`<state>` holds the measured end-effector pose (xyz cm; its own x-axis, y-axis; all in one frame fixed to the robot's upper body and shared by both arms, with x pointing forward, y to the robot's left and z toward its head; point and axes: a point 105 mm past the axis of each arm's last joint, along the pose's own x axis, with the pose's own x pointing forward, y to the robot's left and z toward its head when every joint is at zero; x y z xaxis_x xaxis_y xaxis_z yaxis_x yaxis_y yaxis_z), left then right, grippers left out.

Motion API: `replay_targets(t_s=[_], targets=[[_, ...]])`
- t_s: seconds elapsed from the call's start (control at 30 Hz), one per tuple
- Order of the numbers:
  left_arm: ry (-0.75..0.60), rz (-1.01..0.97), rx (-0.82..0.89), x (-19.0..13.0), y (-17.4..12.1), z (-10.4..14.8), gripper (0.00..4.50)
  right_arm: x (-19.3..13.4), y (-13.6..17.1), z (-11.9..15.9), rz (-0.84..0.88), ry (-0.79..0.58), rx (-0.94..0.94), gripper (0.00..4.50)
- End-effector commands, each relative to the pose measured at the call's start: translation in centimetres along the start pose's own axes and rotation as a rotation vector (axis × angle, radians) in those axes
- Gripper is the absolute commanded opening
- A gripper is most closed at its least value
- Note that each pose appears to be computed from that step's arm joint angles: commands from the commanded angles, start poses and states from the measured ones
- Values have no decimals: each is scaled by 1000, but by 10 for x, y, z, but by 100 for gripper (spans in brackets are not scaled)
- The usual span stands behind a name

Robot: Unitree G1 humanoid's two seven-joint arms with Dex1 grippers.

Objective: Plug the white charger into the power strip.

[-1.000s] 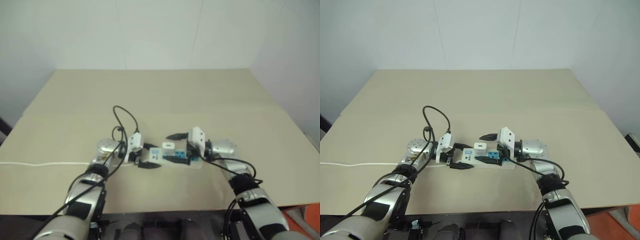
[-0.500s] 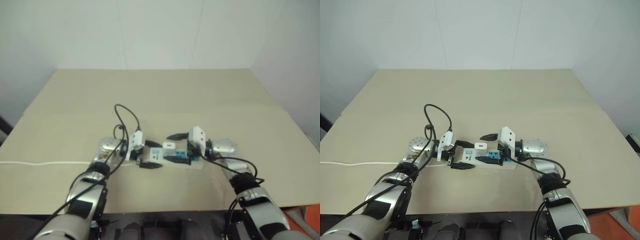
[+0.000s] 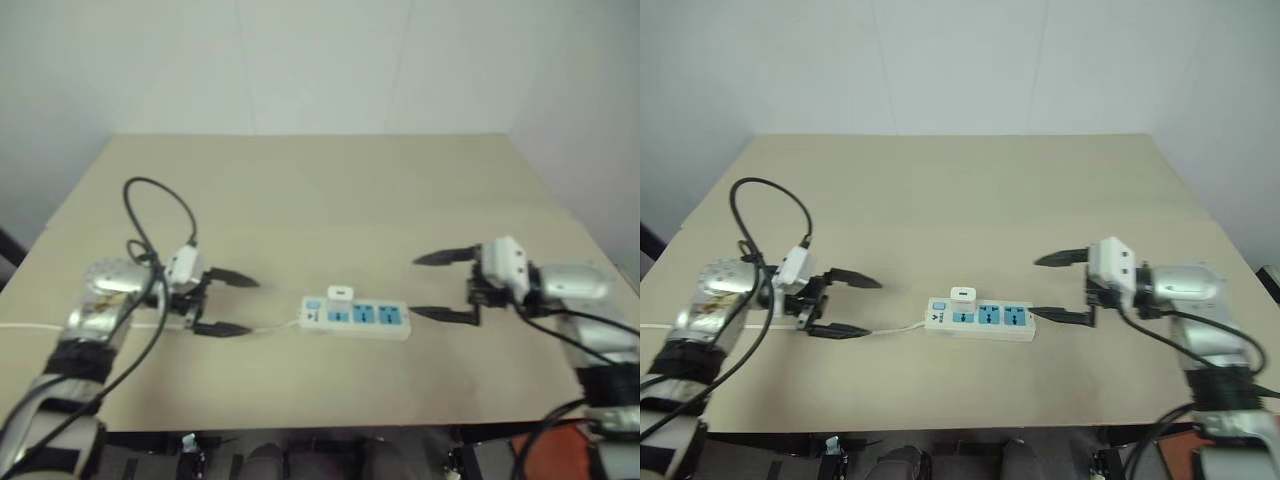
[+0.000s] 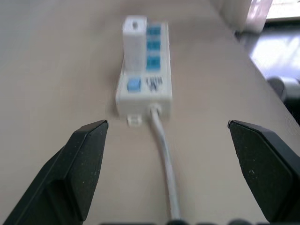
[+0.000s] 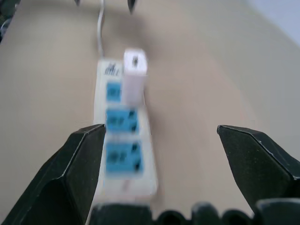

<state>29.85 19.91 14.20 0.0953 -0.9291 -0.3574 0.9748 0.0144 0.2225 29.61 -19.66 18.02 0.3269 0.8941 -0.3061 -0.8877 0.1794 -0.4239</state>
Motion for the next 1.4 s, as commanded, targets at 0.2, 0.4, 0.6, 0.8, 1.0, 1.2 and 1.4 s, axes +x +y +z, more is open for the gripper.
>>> replay_targets(t_s=[0.2, 0.4, 0.6, 0.8, 1.0, 1.2, 1.4], targets=[[9, 36, 16, -11, -12, -7, 446, -32, 8, 5, -10, 93, 134, 450], [-14, 53, 23, -2, -9, -6, 446, -37, 7, 1, -42, 140, 139, 450], [-3, 68, 25, -1, -2, -5, 446, -53, 2, -12, -127, 226, 133, 450], [-16, 55, 40, 2, 6, 0, 446, -61, 4, -16, -175, 236, 139, 450], [-39, 27, 64, 17, 13, 6, 446, -67, 5, -16, -192, 255, 120, 450], [-44, 9, 73, 26, 19, 8, 446, -59, 9, -12, -191, 254, 120, 450], [-73, 1, 99, 38, 24, 7, 446, -58, 14, -9, -188, 258, 117, 450]])
